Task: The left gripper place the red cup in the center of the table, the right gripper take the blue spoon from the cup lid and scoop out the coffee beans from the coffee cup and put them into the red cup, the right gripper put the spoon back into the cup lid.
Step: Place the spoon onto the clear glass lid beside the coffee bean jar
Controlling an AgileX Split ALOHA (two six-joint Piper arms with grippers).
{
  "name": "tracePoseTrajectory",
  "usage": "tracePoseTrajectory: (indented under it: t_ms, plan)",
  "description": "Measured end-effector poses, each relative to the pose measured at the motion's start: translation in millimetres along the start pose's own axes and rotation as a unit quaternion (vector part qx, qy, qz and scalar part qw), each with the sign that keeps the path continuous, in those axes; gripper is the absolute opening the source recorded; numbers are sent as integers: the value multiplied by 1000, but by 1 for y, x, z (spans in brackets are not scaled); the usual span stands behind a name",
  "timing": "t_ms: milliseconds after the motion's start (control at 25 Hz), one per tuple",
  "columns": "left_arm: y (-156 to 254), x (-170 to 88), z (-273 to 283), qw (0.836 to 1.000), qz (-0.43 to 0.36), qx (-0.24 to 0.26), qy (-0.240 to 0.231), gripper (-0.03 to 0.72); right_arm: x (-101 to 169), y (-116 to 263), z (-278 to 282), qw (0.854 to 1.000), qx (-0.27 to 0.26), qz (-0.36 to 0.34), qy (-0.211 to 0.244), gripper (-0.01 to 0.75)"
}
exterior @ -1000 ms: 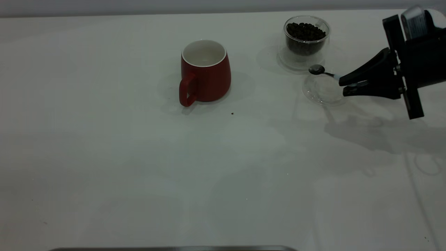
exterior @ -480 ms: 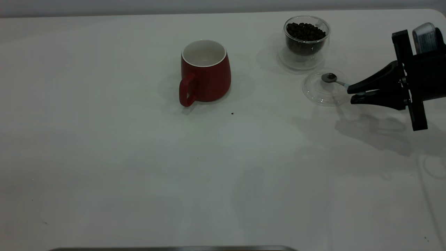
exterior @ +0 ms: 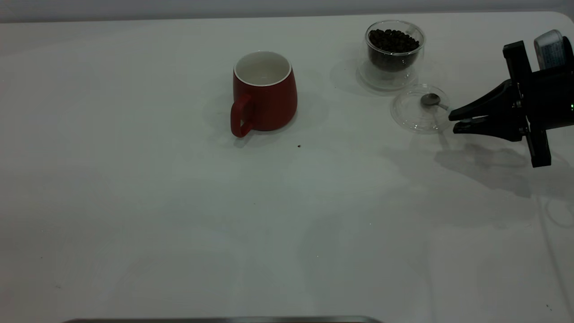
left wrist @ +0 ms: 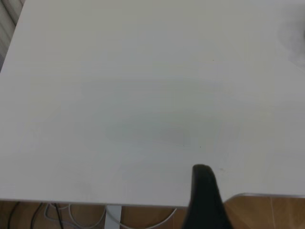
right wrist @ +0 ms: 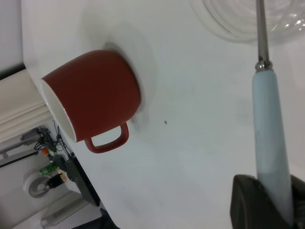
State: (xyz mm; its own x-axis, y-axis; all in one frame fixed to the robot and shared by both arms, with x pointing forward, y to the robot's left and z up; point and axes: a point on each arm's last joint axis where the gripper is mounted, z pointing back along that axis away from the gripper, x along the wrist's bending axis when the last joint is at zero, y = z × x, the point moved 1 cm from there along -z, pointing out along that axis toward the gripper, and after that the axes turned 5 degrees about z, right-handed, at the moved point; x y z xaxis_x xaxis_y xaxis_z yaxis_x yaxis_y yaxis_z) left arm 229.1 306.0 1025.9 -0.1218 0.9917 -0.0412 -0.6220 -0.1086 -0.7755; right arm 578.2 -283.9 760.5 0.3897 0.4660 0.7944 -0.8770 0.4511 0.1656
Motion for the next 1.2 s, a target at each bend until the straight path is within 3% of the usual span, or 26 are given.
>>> tracePoseTrajectory:
  t_ms: [880,1040,1200]
  plan:
    - [0,0,0,1000,-1,0,0,587,0,-1,-6,999,-16,22,18,117]
    - [0,0,0,1000,-1,0,0,587,0,-1,-6,999,-17,29,18,174]
    - [0,0,0,1000,-1,0,0,587,0,-2,-6,999,-17,30,18,309]
